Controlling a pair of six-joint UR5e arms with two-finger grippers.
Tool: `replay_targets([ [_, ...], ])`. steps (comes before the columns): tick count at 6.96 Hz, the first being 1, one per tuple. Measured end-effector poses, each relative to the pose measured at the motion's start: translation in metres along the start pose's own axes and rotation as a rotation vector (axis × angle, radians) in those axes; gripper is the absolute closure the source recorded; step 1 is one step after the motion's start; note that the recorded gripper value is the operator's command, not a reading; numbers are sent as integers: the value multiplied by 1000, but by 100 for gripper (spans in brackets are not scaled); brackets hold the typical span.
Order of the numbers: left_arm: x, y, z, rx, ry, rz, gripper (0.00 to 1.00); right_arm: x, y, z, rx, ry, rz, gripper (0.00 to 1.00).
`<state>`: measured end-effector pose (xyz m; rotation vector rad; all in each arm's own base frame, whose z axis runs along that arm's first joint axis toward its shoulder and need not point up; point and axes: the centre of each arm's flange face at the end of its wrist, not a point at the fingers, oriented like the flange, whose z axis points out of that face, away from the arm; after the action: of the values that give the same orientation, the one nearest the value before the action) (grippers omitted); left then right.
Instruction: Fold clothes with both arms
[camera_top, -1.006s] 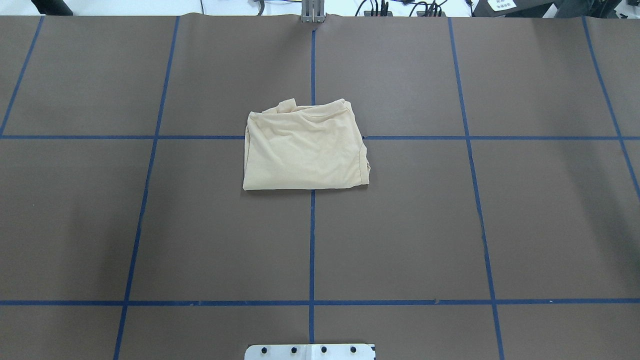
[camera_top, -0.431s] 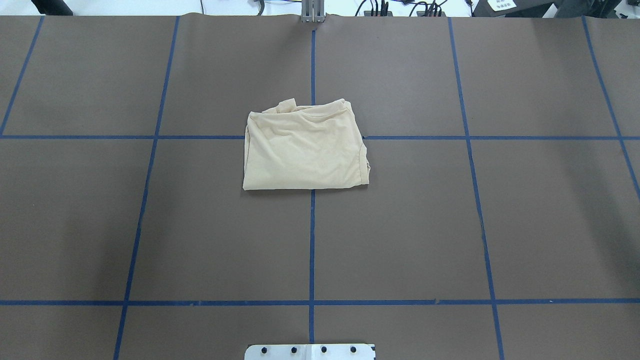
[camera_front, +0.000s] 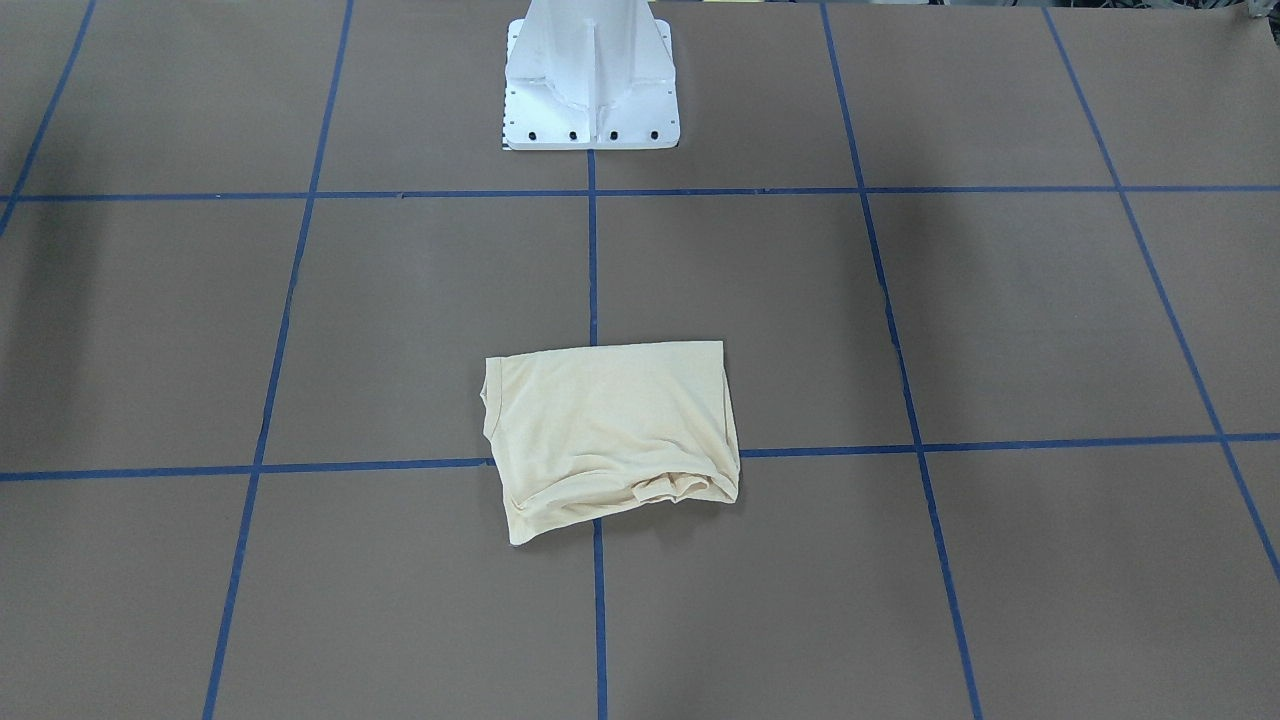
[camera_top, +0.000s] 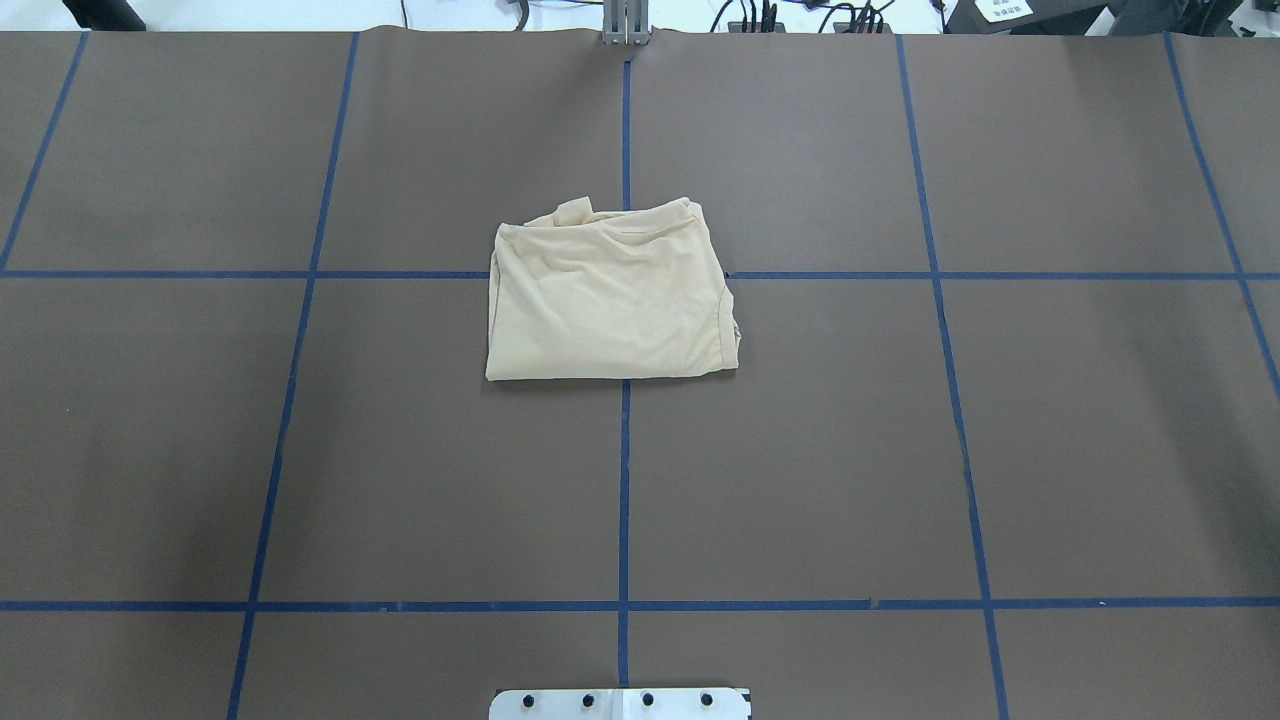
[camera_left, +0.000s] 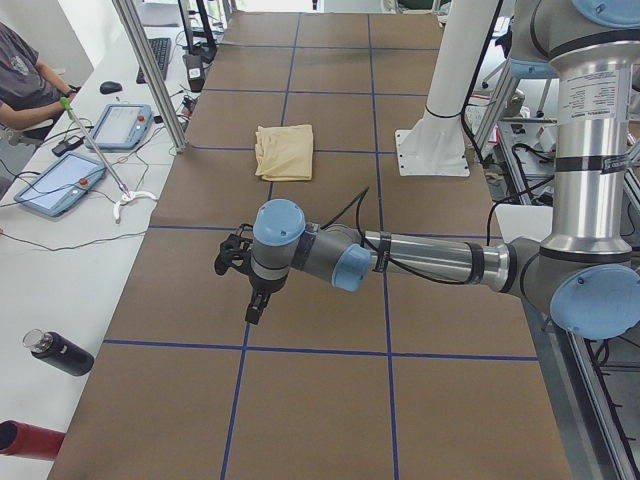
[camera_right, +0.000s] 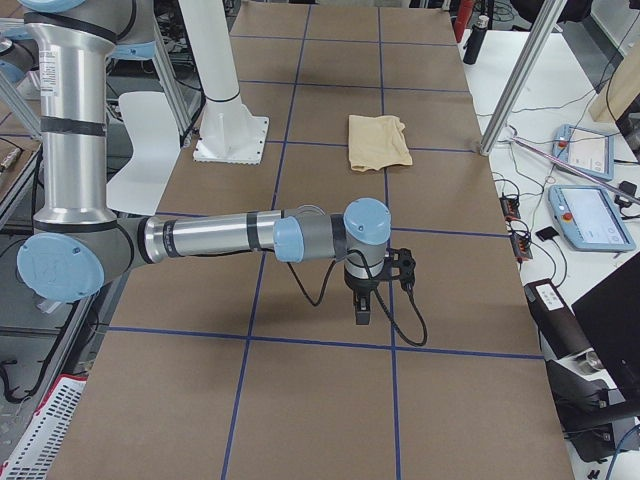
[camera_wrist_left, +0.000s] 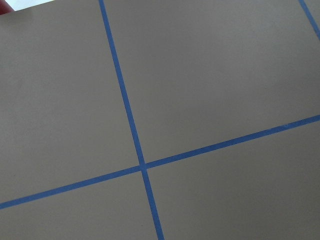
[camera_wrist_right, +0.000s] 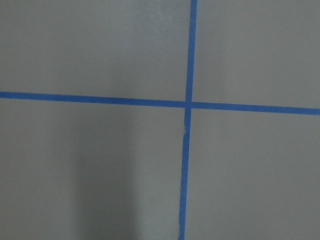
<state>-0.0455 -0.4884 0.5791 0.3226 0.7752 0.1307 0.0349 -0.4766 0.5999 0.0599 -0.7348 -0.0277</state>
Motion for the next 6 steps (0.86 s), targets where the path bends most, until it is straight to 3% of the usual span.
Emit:
replay_targets([
  [6,-10,5,3,-26,-8,-35,0,-12,-14,16,-54,-32,10,0],
])
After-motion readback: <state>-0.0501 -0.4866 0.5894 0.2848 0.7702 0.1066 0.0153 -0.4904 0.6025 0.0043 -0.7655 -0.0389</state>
